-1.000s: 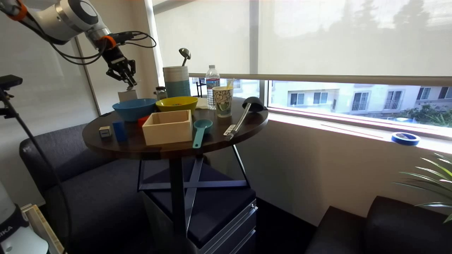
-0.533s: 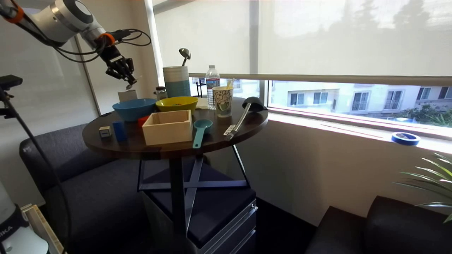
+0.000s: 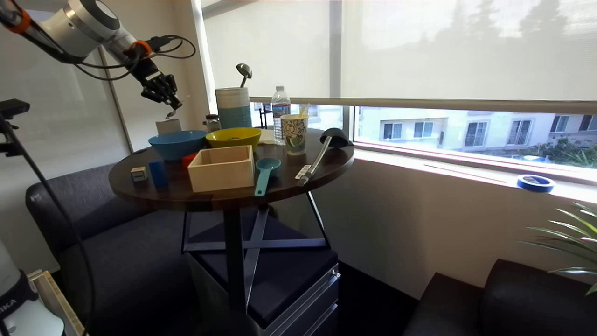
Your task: Pick up the white spoon and scoop some of the substance from the yellow bowl, pour some of the substance into the blue bowl then into the white mug then into the wooden square box, put the white spoon back onto the table
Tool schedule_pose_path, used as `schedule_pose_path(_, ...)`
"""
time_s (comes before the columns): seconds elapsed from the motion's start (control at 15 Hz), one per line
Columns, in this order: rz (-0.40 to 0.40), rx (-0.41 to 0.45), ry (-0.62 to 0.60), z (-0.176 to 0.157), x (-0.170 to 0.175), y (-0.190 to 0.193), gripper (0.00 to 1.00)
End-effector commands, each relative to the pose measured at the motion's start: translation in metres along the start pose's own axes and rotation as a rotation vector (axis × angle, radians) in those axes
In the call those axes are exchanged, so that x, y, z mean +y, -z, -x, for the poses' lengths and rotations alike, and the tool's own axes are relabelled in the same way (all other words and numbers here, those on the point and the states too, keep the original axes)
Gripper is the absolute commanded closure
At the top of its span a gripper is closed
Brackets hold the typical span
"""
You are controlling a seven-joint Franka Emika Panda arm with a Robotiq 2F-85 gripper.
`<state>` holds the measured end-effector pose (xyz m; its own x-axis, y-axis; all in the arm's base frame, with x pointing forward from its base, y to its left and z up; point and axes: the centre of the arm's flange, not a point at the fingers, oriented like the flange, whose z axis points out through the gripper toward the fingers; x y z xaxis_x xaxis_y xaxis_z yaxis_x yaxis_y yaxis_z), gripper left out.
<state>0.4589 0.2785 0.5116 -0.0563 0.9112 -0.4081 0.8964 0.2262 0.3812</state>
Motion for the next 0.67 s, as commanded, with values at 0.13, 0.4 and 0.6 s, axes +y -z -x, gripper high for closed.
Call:
schedule_pose_path(0.13,0.022,0.003,0.015,0.005,0.002,0.001,0.97)
schedule_pose_path(0.4,-0.003,0.050,-0.054,0.019,0.006,0.002,0.97)
schedule_pose_path(0.6,-0.025,0.062,-0.121,0.035,0.010,0.002,0.97)
